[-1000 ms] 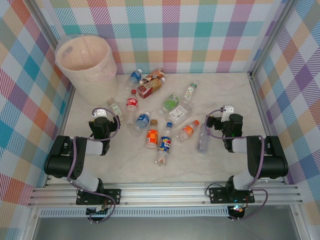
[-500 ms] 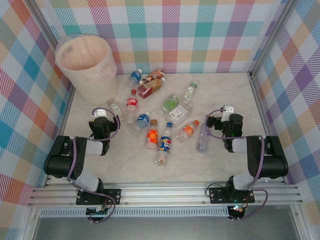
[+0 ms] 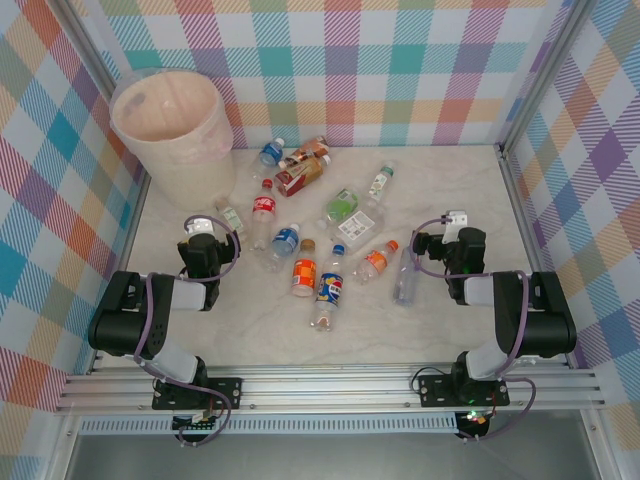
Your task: Put the plastic bottles in the bin
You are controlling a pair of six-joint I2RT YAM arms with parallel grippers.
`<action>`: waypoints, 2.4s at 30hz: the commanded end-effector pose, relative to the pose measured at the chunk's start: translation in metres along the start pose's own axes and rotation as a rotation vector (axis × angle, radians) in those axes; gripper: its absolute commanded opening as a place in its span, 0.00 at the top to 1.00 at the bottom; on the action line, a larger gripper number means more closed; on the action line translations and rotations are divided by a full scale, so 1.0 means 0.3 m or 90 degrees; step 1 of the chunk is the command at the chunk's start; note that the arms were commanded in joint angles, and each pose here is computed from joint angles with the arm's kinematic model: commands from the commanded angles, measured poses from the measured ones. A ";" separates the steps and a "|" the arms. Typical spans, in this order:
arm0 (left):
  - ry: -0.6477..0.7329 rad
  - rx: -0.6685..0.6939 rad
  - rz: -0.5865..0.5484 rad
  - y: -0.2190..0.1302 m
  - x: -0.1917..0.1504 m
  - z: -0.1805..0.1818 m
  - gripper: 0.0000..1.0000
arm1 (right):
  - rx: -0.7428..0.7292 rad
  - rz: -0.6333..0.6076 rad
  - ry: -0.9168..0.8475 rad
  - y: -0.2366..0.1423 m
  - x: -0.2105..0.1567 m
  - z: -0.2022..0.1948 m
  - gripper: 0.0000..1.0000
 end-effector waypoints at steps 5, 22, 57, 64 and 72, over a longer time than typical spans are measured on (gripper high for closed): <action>0.026 -0.003 0.024 -0.007 0.057 -0.049 0.00 | -0.027 -0.011 0.013 -0.069 0.116 -0.039 0.00; -0.205 0.029 0.076 -0.236 0.212 -0.097 0.00 | 0.100 0.360 0.438 -0.290 -0.030 0.201 0.02; -0.364 -0.228 0.307 -0.283 0.186 -0.450 0.00 | 0.000 0.557 0.208 -0.328 -0.286 0.388 0.39; -0.377 -0.317 0.401 -0.307 0.159 -0.587 0.00 | 0.094 0.388 0.188 -0.319 -0.101 0.412 0.49; -0.379 -0.462 0.493 -0.376 0.134 -0.816 0.00 | 0.294 0.179 0.144 -0.362 0.203 0.521 0.53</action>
Point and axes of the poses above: each hand's point on the last joint's axis, 136 mm out from that joint toward the fingers, its own y axis out along the fingers, its own z axis along the line the jaws close on, x = y × z, the point moved 1 cm from there along -y, back along the fingers, and after that the axes turned 15 degrees about -y, right-handed, at the moved point
